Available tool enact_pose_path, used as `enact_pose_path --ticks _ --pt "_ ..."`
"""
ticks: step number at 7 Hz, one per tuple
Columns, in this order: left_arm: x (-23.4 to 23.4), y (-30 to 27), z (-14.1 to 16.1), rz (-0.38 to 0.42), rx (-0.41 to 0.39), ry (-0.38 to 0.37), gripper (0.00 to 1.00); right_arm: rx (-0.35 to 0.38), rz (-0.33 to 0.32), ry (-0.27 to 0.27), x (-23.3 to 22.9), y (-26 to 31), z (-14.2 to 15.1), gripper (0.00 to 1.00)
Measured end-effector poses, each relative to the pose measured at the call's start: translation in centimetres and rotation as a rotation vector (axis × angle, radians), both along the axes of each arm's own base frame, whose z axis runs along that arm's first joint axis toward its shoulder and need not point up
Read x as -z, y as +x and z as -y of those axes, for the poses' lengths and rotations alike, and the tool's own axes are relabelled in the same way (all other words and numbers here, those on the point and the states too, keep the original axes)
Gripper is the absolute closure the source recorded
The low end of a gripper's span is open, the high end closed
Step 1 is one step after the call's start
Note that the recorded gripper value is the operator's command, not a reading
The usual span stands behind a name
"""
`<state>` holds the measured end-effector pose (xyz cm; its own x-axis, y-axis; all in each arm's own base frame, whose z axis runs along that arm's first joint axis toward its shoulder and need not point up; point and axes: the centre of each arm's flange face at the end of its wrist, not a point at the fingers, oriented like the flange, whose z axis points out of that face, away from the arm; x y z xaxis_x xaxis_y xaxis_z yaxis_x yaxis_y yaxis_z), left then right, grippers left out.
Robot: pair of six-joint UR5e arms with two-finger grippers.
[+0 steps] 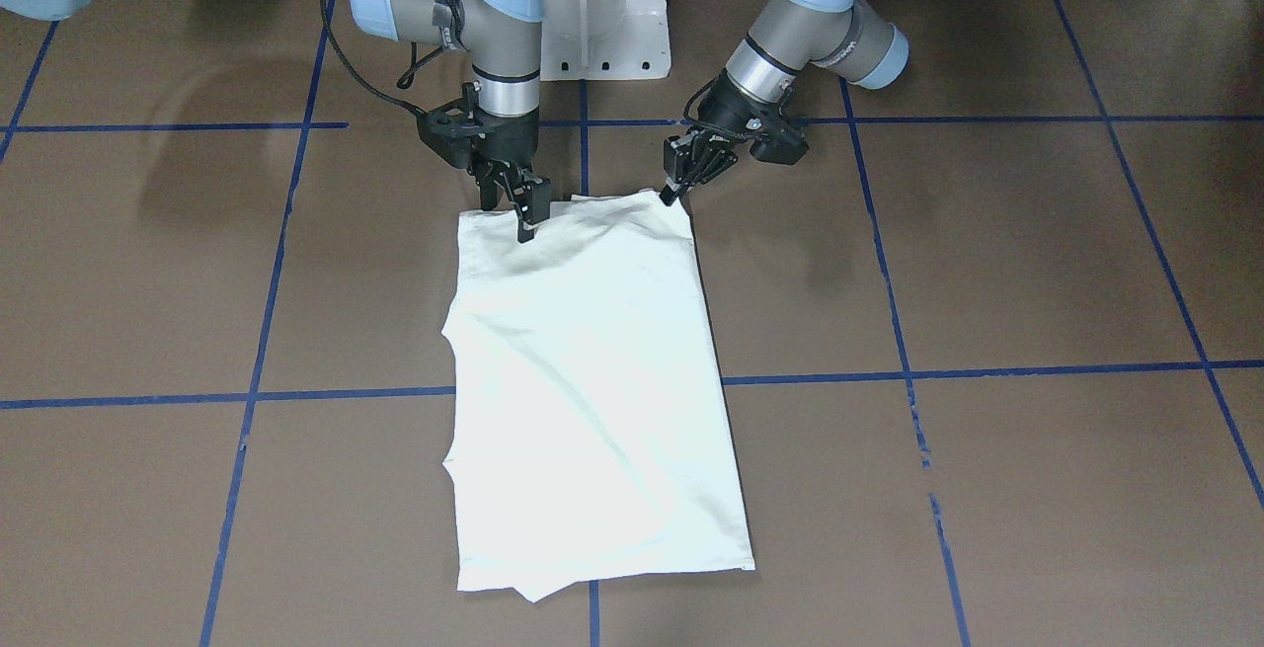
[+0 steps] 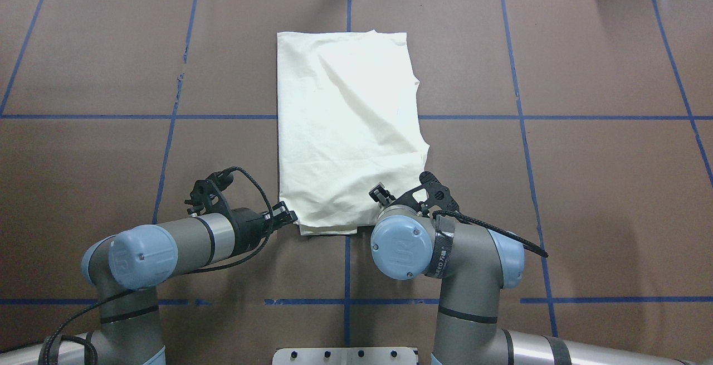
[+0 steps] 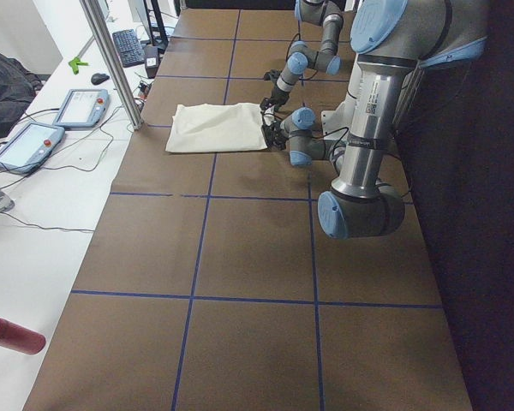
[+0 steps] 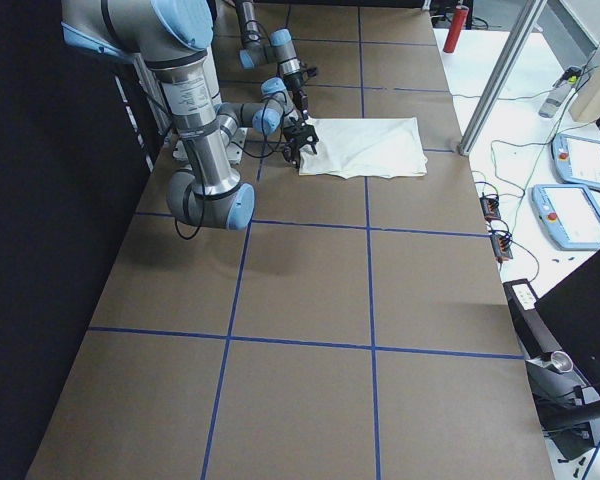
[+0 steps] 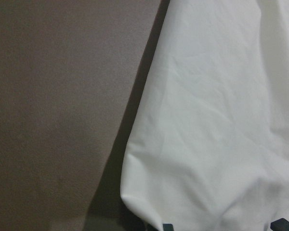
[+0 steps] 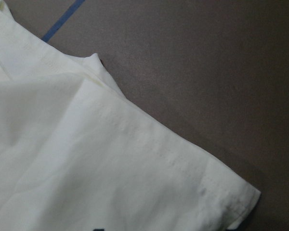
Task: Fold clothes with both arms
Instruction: 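Align both grippers on the near corners and close on the fabric, then lift the near edge with both grippers and fold it away from the robot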
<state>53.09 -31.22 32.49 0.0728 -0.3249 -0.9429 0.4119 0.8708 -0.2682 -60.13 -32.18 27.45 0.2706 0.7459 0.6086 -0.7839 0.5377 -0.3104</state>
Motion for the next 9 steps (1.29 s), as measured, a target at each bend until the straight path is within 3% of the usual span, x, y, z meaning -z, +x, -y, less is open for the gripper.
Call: enact_pose_path --ticks 1,6,9 --pt "0.0 0.0 0.0 0.000 0.000 0.000 1.00 -0.010 0.009 -0.006 0.3 -0.1 0.0 1.00" --pt "0.1 0.0 0.0 -0.002 0.000 0.001 1.00 -0.059 0.053 -0.023 1.4 0.1 0.4 1.00" --pt "3.1 -2.5 -0.7 -0.037 -0.024 0.020 1.00 -0.073 0.124 -0.008 5.9 5.4 -0.2 1.00"
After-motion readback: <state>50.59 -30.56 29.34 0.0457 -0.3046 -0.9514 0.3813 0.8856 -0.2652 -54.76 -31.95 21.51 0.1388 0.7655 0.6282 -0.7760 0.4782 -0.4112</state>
